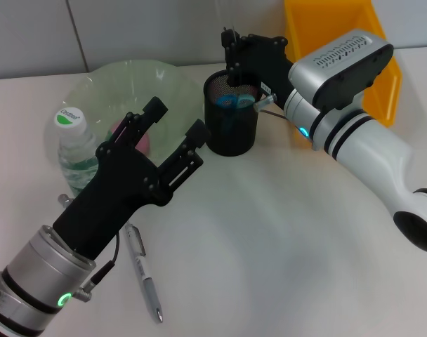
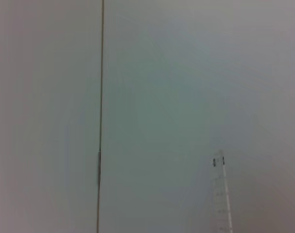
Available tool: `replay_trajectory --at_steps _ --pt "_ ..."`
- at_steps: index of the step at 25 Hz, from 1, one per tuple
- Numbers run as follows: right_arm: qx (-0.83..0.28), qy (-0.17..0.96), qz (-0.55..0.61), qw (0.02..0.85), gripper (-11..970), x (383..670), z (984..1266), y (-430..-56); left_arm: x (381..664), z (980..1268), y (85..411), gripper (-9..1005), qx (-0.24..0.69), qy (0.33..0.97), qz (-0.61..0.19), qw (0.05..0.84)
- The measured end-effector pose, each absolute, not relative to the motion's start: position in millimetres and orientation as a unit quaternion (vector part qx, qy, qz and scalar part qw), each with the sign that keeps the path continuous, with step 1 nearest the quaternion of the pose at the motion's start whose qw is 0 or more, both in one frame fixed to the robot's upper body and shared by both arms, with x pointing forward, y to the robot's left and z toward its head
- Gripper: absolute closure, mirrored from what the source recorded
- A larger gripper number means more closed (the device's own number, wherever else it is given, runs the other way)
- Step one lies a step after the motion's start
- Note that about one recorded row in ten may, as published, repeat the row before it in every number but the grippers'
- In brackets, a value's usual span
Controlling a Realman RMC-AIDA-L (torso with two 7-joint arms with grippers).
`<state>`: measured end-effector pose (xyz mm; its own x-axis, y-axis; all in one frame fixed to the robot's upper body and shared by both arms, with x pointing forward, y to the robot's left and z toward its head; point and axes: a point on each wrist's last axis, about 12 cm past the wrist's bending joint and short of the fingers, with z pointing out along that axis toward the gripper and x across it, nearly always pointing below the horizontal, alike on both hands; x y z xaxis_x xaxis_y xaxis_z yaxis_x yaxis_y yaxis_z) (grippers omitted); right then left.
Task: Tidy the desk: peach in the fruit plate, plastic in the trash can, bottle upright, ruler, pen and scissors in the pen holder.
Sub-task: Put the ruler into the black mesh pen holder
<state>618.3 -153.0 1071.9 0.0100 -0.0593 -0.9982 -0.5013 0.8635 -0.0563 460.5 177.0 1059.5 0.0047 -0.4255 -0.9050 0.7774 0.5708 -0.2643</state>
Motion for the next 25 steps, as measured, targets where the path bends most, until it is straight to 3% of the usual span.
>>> replay_trajectory --at_steps 16,25 --pt "-0.196 0.676 0.168 0.691 897 611.1 1069.6 -158.5 460.5 1059.4 177.3 197 0.158 0.555 -0.435 0.691" --pt "-0.179 0.65 0.202 0.711 481 601.4 1072.9 -164.0 460.6 1059.4 178.7 197 0.158 0.556 -0.434 0.691"
